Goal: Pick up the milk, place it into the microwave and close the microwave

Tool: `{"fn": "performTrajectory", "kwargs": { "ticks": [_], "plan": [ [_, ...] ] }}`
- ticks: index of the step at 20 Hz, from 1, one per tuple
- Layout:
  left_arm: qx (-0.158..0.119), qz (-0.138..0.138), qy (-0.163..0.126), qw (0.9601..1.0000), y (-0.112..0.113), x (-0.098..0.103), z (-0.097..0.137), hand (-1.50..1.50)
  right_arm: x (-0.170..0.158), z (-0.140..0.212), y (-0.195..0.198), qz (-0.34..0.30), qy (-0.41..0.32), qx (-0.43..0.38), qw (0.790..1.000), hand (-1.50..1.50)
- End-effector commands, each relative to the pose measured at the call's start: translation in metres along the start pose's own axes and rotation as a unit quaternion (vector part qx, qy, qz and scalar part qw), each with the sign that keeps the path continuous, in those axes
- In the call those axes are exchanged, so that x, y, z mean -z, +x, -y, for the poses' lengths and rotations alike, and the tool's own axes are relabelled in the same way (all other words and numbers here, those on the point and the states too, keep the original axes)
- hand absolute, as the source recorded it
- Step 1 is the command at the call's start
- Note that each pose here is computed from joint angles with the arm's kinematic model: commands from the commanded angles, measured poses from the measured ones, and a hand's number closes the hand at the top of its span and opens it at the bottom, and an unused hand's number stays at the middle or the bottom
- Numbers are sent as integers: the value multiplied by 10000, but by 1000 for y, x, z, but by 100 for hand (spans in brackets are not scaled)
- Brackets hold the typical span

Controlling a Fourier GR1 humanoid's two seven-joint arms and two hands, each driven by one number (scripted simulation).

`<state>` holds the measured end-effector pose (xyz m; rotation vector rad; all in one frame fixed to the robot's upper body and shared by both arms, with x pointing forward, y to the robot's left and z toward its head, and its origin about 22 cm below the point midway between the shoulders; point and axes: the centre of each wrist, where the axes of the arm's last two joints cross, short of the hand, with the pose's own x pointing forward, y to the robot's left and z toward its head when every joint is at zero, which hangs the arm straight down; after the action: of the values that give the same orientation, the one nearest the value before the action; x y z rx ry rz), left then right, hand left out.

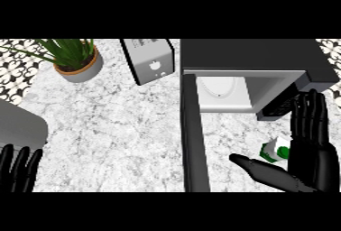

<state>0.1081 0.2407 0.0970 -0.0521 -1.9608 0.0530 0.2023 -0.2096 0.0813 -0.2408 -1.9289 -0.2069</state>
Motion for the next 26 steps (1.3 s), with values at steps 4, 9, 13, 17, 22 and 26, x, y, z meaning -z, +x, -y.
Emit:
{"fn": "performTrajectory", "kwargs": {
  "ticks": [4, 9, 13, 17, 22, 26],
  "plan": [
    [0, 4, -29, 10000, 4, -20, -4, -150, 0, 36, -33, -366, -307, -110, 9988, -150],
    [2, -44, -143, 9999, 15, -14, -11, -150, -18, 44, -60, -515, -531, -274, 9969, -150],
    [13, 0, -50, 10000, 6, -18, -23, -150, -31, 56, -82, -583, -682, -338, 9954, -150],
    [29, 54, -5, 10000, 1, -18, -21, -150, -39, 102, -95, -640, -704, -483, 9943, -150],
    [-15, -16, -125, 9999, 9, -18, -6, -150, -63, 105, -127, -729, -627, -440, 9944, -150],
    [-28, -19, 0, 10000, -13, -22, -12, -150, -57, 114, -125, -727, -595, -517, 9942, -150]
  ]
}}
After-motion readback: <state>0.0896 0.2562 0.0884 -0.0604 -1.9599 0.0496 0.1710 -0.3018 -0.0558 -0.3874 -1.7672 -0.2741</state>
